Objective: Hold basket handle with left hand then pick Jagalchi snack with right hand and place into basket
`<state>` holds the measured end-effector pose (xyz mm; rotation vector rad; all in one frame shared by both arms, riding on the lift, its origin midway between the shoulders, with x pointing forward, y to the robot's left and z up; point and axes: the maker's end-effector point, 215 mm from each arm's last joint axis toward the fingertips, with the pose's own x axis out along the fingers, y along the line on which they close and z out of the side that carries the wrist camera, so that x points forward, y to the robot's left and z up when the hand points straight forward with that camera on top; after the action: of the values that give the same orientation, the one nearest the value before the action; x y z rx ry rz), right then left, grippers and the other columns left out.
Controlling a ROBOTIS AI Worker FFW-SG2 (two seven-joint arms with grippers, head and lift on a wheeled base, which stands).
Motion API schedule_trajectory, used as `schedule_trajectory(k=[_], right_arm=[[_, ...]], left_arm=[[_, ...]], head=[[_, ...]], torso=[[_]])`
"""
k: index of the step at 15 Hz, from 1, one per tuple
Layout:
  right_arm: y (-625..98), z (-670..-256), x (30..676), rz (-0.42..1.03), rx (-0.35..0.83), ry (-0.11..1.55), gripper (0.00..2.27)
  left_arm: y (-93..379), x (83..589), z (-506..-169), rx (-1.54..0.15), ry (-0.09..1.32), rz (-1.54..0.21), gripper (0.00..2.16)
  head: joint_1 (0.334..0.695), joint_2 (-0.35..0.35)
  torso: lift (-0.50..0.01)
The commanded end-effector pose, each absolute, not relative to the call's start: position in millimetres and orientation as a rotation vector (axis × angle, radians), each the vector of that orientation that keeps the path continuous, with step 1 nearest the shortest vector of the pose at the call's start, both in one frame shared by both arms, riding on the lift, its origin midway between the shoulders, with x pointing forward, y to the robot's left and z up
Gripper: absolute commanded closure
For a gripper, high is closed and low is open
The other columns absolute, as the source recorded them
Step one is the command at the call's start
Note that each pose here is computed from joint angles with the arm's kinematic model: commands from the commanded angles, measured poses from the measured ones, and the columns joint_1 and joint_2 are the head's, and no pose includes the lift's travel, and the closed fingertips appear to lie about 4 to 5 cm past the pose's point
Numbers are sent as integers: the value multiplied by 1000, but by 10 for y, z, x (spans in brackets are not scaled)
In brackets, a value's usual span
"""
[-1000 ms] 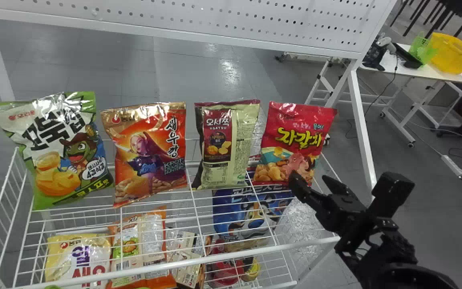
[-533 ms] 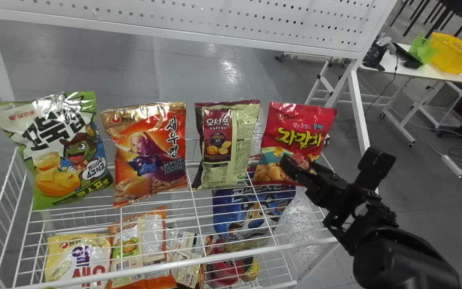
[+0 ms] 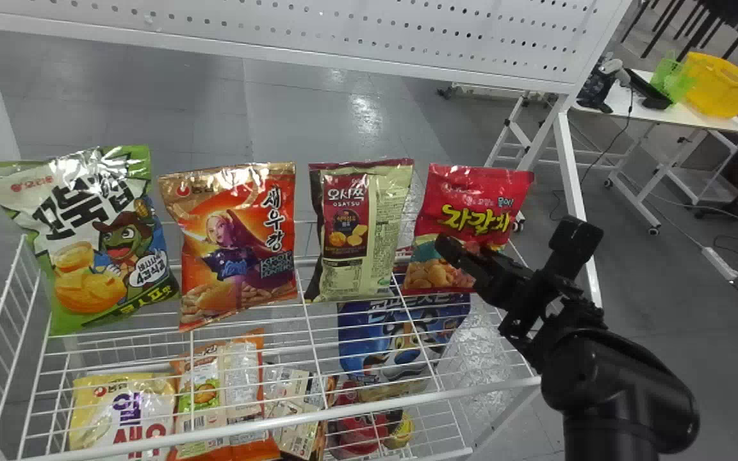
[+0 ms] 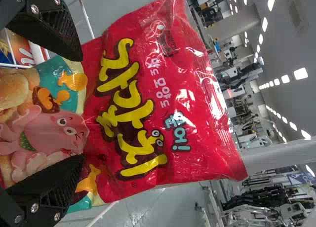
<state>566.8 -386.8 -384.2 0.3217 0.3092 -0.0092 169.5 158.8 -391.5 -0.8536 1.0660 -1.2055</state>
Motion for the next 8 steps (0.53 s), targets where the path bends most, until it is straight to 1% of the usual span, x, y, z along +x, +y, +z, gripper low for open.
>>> schedule_trajectory(k=[1, 2, 3, 4, 5, 6, 7, 8], right_arm=[[-3867, -3833, 5736, -17, 307, 315, 103], [-3849, -3848, 5761, -25, 310, 324, 80], [-3775, -3851, 5771, -13, 353, 322, 76], [-3771, -3854, 5755, -7, 393, 322, 157], [-3782, -3878, 5736, -6, 399, 330, 444], [-3777, -3877, 5732, -2, 397, 328, 961], [-3797, -3902, 5712, -7, 381, 336, 1781], [-3818, -3934, 5697, -16, 365, 350, 2199]], left_arm=[[1593, 1692, -3898, -859, 1064, -1212, 2148], [1589, 1693, -3897, -860, 1063, -1212, 2148], [1596, 1699, -3902, -858, 1062, -1212, 2148], [1597, 1702, -3902, -862, 1060, -1211, 2148], [1611, 1706, -3909, -863, 1060, -1207, 2148], [1623, 1710, -3912, -864, 1060, -1203, 2148], [1630, 1709, -3908, -866, 1058, -1202, 2148], [1648, 1720, -3904, -866, 1055, -1198, 2148]], head=[[695, -344], [695, -343], [695, -343], [695, -341], [695, -332], [695, -327], [695, -325], [695, -322]], torso=[[-8], [-8], [-8], [-8], [-8], [-8], [-8], [-8]])
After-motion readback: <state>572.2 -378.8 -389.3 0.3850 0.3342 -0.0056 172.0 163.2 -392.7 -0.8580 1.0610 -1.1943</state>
